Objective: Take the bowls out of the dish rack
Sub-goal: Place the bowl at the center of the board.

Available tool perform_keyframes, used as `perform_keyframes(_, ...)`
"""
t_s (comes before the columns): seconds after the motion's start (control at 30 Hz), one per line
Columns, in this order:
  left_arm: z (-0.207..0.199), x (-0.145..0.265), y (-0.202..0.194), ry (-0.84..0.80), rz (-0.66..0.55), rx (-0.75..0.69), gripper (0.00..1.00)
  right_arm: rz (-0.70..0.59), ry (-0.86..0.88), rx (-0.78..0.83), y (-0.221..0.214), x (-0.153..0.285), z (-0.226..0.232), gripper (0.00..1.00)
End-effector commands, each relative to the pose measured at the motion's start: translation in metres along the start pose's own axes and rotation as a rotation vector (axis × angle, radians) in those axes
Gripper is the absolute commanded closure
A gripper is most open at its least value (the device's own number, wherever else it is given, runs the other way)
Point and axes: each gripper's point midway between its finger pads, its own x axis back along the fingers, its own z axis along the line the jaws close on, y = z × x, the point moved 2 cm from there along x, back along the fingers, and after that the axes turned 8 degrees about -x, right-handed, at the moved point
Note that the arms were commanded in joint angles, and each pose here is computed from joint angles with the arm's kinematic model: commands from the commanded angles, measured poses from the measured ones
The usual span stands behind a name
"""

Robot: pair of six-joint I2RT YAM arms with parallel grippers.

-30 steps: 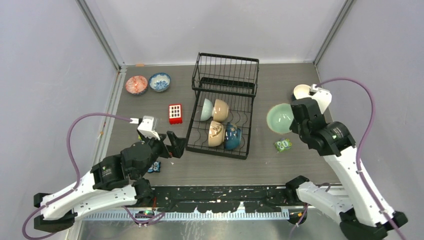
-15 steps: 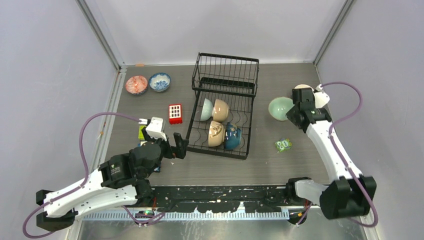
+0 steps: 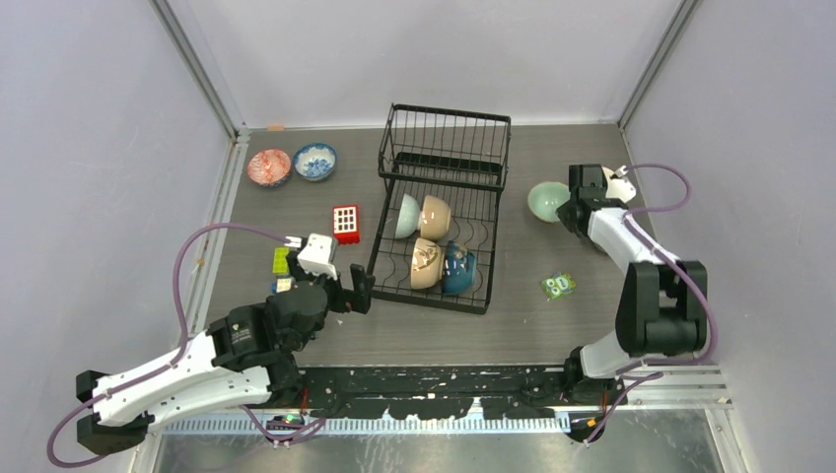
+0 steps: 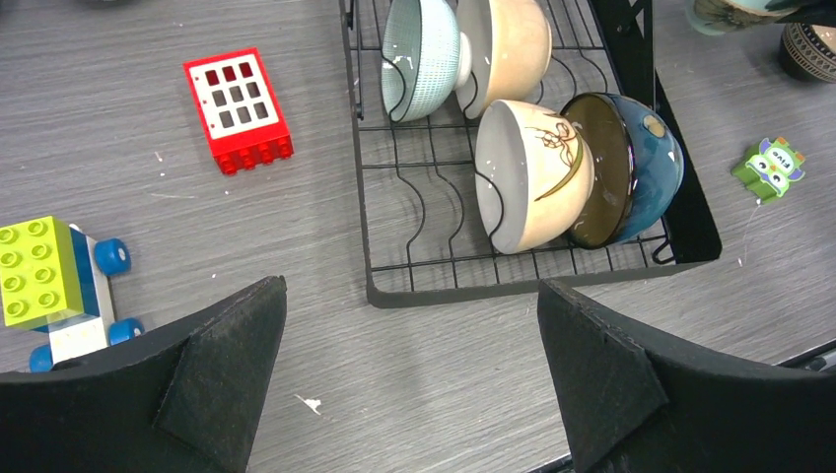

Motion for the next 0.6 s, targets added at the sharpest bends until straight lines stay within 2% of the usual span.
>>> perform_keyframes(0.0,-0.005,-0.004,0.016,0.003,-0.059,0.048,0.0,-0.079,0.126,-0.163,0.035,-0.022,0.057,0.99)
perform_keyframes(0.17,-0.005,-0.009,0.01,0.029,-0.038,0.049,0.0,-0.056,0.141,-0.205,0.04,-0.051,0.081,0.99)
perform_keyframes(0.57,-0.003,-0.012,-0.001,0.043,-0.024,0.058,0.0,-0.011,0.134,-0.21,0.03,-0.084,0.096,0.99)
